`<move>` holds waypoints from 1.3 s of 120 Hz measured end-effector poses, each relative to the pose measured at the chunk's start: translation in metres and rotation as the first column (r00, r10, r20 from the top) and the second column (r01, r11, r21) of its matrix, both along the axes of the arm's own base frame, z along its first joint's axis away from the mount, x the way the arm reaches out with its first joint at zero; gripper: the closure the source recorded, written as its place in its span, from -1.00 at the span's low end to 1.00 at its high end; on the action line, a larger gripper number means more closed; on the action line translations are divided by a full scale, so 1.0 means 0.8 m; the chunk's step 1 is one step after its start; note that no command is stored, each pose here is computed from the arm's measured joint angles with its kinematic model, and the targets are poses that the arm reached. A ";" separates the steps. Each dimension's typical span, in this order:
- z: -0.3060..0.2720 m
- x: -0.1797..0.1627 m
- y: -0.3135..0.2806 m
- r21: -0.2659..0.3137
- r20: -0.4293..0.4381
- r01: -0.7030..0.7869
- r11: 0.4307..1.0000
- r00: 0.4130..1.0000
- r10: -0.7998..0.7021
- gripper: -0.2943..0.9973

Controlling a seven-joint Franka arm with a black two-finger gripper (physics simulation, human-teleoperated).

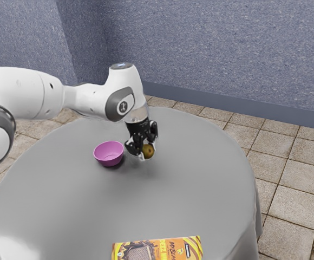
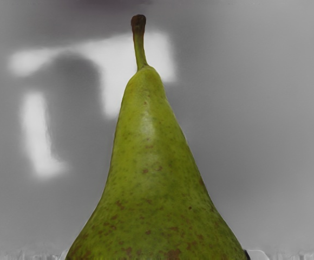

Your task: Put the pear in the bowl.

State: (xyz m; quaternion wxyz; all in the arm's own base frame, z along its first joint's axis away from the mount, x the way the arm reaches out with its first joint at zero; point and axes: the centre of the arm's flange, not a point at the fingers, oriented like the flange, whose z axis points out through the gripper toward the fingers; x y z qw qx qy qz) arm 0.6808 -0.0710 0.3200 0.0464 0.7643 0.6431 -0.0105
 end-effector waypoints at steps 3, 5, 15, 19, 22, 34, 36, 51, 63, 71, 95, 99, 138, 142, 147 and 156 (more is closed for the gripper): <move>0.014 -0.001 0.000 0.001 0.008 0.001 1.000 1.000 -0.001 0.10; 0.023 -0.002 -0.001 0.001 0.012 0.002 1.000 1.000 -0.002 0.11; 0.059 -0.007 0.002 0.006 0.025 0.002 1.000 1.000 -0.002 0.11; 0.068 -0.009 0.005 0.009 0.025 0.000 1.000 1.000 0.000 0.11; 0.072 -0.010 0.011 0.013 0.022 -0.006 1.000 1.000 0.006 0.11; 0.073 -0.012 0.048 0.037 -0.004 -0.048 0.998 0.999 0.048 0.12; 0.073 -0.013 0.054 0.041 -0.008 -0.054 0.998 0.998 0.054 0.12; 0.070 -0.016 0.093 0.065 -0.035 -0.098 0.993 0.994 0.100 0.12; 0.059 -0.023 0.124 0.084 -0.062 -0.133 0.988 0.988 0.138 0.11; 0.051 -0.027 0.136 0.092 -0.077 -0.146 0.985 0.985 0.153 0.11; 0.028 -0.023 0.165 0.112 -0.093 -0.175 0.978 0.978 0.186 0.10; 0.023 -0.020 0.166 0.113 -0.093 -0.176 0.978 0.978 0.187 0.10; 0.010 -0.003 0.176 0.115 -0.074 -0.181 0.977 0.979 0.190 0.08; 0.009 -0.002 0.176 0.115 -0.074 -0.180 0.977 0.979 0.189 0.08; 0.007 -0.002 0.177 0.115 -0.075 -0.180 0.977 0.979 0.190 0.07; 0.004 -0.002 0.179 0.116 -0.076 -0.183 0.976 0.978 0.193 0.05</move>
